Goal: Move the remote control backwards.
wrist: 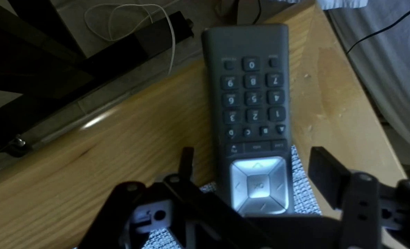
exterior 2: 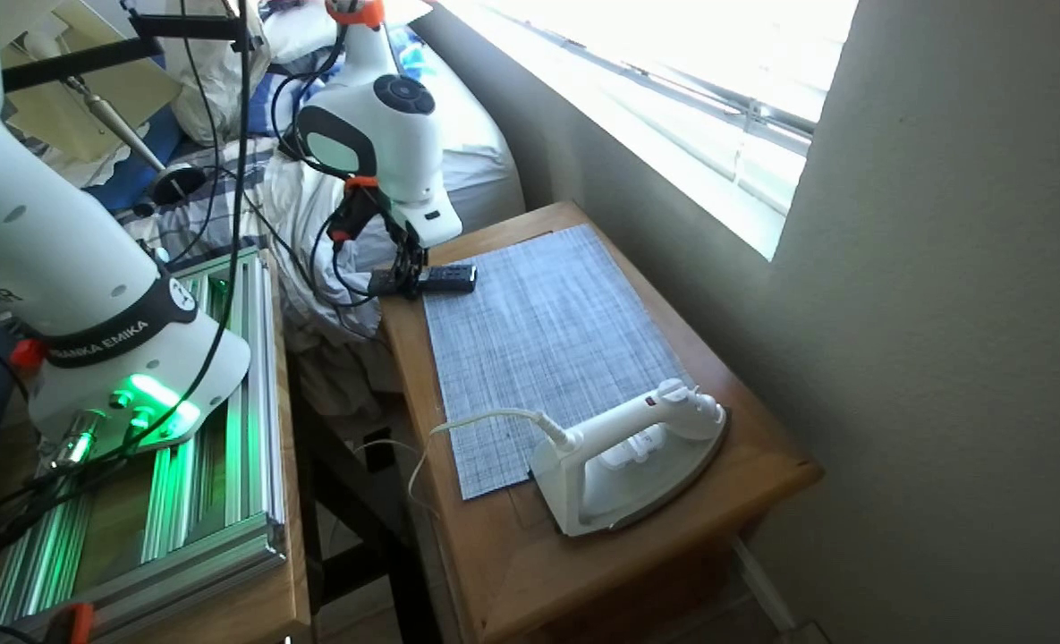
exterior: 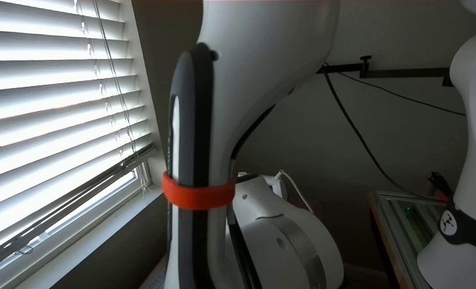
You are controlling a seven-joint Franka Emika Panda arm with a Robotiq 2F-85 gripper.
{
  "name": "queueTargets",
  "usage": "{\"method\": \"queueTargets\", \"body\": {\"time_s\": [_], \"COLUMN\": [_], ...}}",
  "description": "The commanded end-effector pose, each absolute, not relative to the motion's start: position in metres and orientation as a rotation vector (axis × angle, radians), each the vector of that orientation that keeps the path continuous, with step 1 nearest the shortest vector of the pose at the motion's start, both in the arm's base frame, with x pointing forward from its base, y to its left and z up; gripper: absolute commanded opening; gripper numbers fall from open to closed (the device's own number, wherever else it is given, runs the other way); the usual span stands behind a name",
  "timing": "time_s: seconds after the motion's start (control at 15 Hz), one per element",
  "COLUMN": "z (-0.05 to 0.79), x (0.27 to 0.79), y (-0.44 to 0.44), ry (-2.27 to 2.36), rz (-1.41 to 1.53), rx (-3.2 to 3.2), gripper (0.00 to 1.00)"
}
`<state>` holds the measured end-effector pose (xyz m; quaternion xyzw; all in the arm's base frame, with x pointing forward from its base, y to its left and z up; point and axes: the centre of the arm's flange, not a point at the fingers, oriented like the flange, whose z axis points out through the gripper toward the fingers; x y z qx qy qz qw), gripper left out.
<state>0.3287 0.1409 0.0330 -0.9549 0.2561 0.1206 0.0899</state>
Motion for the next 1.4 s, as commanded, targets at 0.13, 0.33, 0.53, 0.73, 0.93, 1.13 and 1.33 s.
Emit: {"method": "queueTargets", "body": {"time_s": [0.13, 0.33, 0.53, 0.73, 0.93, 1.13, 1.33], "z": [0.021, 0.024, 0.036, 0.060, 0.083, 0.098, 0.100], "x": [0.334, 0.334, 0.329, 0.327, 0.345, 0.371, 0.372], "y": [0.144, 0.145, 0.148, 0.145, 0.133, 0.117, 0.109], "ry": [0.750, 0.744, 0.715, 0.676, 0.727, 0.810, 0.778], "rz": [0.316, 0.305, 0.342, 0.327, 0.249, 0.204, 0.307], "rx": [-2.860, -2.860, -2.863, -2.832, -2.772, -2.724, -2.723], "gripper": [0.49, 0.31, 0.31, 0.31, 0.31, 0.31, 0.31]}}
